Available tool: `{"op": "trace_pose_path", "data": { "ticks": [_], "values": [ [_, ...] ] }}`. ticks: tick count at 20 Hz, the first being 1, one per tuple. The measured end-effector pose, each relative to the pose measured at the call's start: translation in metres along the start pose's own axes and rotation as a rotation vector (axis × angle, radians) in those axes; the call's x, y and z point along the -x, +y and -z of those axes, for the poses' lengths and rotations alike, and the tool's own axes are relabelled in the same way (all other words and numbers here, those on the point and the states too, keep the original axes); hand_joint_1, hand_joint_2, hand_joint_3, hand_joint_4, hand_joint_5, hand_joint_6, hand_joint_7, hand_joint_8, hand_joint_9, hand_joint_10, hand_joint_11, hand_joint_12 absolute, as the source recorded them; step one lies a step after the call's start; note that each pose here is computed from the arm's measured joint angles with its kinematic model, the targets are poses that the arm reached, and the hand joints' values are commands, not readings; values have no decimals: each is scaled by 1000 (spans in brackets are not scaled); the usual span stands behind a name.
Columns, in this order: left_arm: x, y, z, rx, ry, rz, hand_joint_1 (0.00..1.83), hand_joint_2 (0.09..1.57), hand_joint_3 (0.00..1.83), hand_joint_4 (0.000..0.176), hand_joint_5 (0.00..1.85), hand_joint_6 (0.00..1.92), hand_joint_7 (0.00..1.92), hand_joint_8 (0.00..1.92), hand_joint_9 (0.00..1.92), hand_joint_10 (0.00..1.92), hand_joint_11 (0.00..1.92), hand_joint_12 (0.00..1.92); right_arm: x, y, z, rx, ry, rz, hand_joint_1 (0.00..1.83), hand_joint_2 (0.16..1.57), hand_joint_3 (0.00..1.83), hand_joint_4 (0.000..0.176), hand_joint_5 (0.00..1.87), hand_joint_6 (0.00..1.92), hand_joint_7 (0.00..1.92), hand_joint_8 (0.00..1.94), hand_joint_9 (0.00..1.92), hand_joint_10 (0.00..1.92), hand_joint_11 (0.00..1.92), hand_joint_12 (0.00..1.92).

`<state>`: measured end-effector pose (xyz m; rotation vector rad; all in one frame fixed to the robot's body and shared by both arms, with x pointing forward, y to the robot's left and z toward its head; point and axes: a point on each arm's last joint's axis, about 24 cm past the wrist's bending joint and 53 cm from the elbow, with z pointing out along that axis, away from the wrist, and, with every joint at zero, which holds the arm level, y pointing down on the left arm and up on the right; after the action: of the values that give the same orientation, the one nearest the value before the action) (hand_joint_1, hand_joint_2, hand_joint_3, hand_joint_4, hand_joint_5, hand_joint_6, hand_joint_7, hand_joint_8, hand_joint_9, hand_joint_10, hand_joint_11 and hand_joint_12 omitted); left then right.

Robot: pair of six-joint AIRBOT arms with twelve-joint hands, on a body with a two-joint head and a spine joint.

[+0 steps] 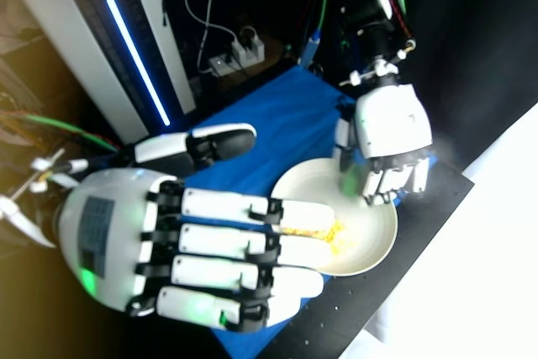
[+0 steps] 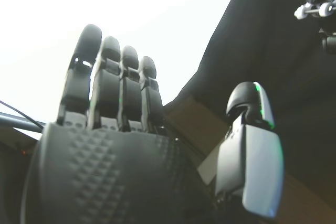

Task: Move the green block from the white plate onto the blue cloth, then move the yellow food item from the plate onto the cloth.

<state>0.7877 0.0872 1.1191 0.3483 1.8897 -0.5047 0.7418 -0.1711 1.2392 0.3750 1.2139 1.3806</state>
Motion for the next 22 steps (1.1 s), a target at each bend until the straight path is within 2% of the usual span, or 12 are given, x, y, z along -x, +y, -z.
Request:
{"op": "trace_pose_path", "data": {
  "ticks": [1,3,5,6,10,12,13,15,17,18,20,22],
  "values": [
    [0,-2,-1,-6,-2,2,1261,1086,6,0,1257,387,889,1223,932,848,868,1211,0,0,0,1,1,1,450,959,0,0,311,4,424,14,360,2,125,946],
    [0,-5,-2,-11,-2,10,1264,1109,0,0,1207,405,867,1324,927,941,961,1079,0,0,0,1,1,0,442,955,0,0,289,1,419,9,350,0,128,941],
    [3,-3,-2,-11,-12,35,1267,1116,0,0,1122,482,914,1318,980,1040,1023,1066,0,0,0,1,1,0,449,943,0,0,308,8,428,11,353,2,125,935],
    [5,-1,-2,-10,-18,46,1263,1129,4,0,1043,597,919,1329,993,1056,1016,1076,0,0,0,1,1,0,447,948,0,0,316,10,431,10,354,2,129,933],
    [10,3,1,-12,-35,91,1246,1170,0,0,892,806,893,1393,953,1319,901,1458,-1,1,0,1,2,-2,458,958,0,11,349,3,450,4,365,3,147,900],
    [21,7,8,-29,-69,130,1249,1159,1,0,891,815,925,1338,965,1259,869,1410,-2,1,0,1,3,-2,444,994,15,3,342,0,455,5,372,5,155,906],
    [27,9,15,-34,-82,137,1240,1179,1,0,887,831,864,1431,904,1231,831,1366,-1,1,0,1,2,-2,445,992,12,3,347,2,450,2,376,6,148,905],
    [37,9,28,-56,-108,138,1252,1150,0,0,998,661,877,1402,928,1157,879,1288,-1,0,0,0,1,-3,452,1004,13,16,367,9,467,8,389,9,156,917],
    [45,5,43,-88,-131,133,1266,1110,0,0,1130,471,931,1294,1000,1019,965,1202,-1,1,0,1,2,-2,449,1001,2,39,400,7,485,5,403,5,149,947],
    [47,1,50,-103,-137,123,1257,1134,0,0,1081,533,879,1377,950,1128,941,1294,-1,1,0,2,3,-2,475,994,0,43,416,5,496,3,410,3,133,999],
    [50,-8,60,-135,-147,90,1249,1157,0,0,992,658,860,1432,972,1186,983,1297,-1,1,0,1,2,-2,467,1001,3,54,429,7,506,5,425,6,143,1022],
    [52,-21,71,-175,-157,55,1251,1155,0,0,1004,651,861,1430,968,1203,1000,1310,-1,1,0,1,2,-1,486,1012,7,56,439,9,513,6,429,6,140,1022]
  ]
}}
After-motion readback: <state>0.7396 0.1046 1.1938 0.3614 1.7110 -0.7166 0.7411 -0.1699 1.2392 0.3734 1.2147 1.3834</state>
